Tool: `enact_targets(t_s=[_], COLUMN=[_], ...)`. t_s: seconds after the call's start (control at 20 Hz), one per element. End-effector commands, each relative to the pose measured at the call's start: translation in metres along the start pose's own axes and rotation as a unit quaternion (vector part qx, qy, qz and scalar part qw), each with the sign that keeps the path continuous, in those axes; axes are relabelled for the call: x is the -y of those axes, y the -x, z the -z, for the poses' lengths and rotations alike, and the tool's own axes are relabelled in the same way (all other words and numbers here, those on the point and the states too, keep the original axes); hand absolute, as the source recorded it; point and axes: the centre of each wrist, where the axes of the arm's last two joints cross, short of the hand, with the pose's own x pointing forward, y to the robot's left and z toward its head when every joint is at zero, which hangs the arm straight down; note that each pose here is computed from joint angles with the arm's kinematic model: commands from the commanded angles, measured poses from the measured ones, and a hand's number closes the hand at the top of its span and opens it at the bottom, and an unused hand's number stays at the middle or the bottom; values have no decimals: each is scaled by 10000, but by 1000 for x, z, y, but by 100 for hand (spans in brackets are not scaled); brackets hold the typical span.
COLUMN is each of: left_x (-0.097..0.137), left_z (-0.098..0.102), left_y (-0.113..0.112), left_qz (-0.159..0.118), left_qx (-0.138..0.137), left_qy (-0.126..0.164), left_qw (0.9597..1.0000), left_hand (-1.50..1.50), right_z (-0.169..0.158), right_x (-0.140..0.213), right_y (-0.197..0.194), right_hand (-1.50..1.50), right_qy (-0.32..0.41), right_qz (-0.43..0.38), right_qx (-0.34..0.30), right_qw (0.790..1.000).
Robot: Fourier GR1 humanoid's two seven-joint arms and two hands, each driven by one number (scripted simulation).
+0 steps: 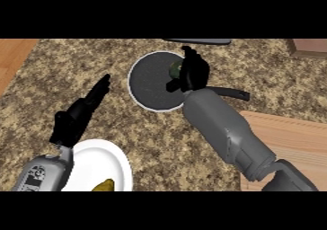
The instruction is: Pick the squash from the cutting board and place it in the pan
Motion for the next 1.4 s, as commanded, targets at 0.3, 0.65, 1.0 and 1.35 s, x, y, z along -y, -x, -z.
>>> enact_targets(t_s=[0.3, 0.65, 1.0, 1.35], left_x=[-9, -17, -13, -11], left_z=[5, -14, -17, -11], left_y=[-6, 5, 14, 15], left_qz=[14, 2, -110, -117], left_qx=[25, -127, -180, -317], left_qy=[-79, -81, -220, -314], left_qw=[10000, 9999, 9995, 9989], left_hand=[0, 0, 0, 0], right_z=[10, 13, -3, -41], right_x=[17, 22, -5, -31], right_y=[0, 34, 96, 121], right_hand=[-150, -150, -150, -150], right_qy=[682, 143, 56, -198], right_qz=[2070, 3333, 3661, 3817], right_qx=[239, 267, 1095, 1299], right_qw=[9757, 9423, 9241, 9149])
